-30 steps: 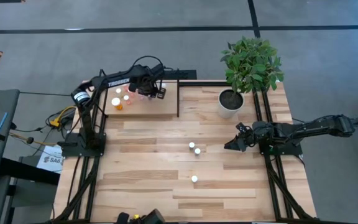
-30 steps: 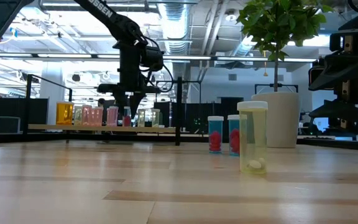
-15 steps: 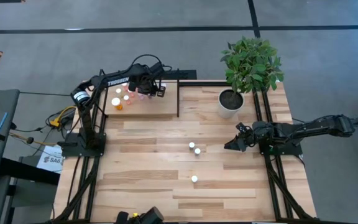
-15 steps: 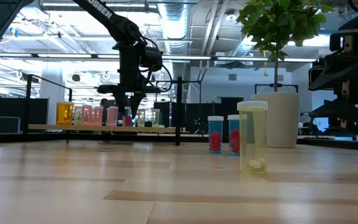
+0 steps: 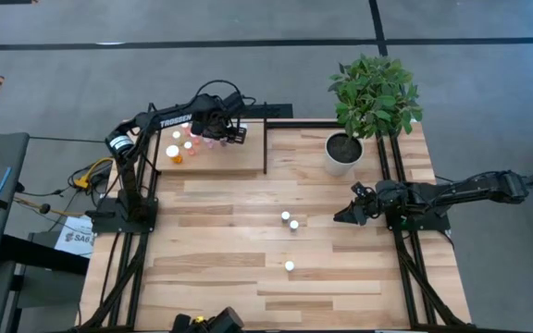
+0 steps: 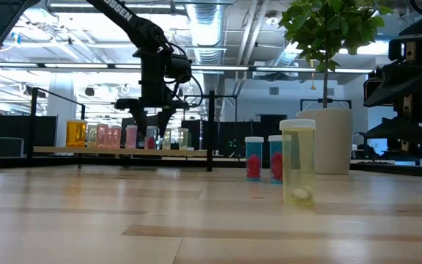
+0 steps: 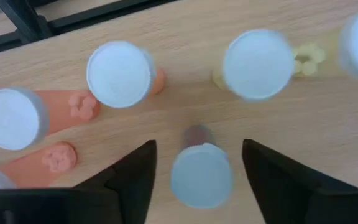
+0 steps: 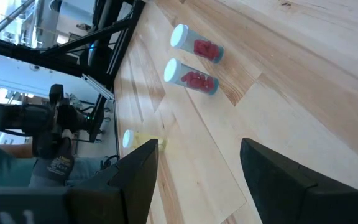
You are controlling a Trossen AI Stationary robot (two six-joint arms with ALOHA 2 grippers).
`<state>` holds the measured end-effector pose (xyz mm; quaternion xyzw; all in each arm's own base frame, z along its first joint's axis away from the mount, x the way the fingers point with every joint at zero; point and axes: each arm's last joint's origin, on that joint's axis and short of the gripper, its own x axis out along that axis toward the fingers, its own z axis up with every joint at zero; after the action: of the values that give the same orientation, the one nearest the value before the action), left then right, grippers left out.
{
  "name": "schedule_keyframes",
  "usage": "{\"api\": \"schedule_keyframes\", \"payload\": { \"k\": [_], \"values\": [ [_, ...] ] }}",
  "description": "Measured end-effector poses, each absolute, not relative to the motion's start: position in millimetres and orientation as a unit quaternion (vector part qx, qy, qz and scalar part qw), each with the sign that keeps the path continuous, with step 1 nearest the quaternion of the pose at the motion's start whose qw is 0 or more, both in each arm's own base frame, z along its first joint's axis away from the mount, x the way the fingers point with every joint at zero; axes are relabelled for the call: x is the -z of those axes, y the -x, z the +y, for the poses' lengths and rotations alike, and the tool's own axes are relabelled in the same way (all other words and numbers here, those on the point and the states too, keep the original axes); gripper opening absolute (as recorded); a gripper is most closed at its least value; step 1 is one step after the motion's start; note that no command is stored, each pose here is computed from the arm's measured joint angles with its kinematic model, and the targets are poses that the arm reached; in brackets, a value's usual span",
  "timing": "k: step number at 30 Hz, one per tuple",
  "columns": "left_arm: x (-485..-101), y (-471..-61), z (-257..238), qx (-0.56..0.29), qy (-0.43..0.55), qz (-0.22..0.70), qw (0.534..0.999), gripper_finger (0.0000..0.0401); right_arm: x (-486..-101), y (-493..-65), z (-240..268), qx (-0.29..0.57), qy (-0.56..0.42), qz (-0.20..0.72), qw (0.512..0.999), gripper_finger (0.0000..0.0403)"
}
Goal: Pick and place medicine bottles onto shelf by color
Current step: Put the yellow pill bottle on the shelf
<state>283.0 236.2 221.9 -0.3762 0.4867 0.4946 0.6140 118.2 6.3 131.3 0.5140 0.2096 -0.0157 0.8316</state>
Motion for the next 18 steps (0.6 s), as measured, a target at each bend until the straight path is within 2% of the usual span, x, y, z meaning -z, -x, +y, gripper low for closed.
{"api": "schedule_keyframes", "payload": {
  "k": [8,18],
  "values": [
    [-245.1,-285.3,238.0,-0.483,0.364,0.495,0.623,0.0277,-131.2,-118.2,6.3,0.016,-0.514,0.210,0.832,0.0249],
    [-283.6,-292.7,229.2,-0.456,0.354,0.506,0.641,0.0289,-131.3,-118.2,6.3,0.016,-0.514,0.210,0.832,0.0249]
  ]
}}
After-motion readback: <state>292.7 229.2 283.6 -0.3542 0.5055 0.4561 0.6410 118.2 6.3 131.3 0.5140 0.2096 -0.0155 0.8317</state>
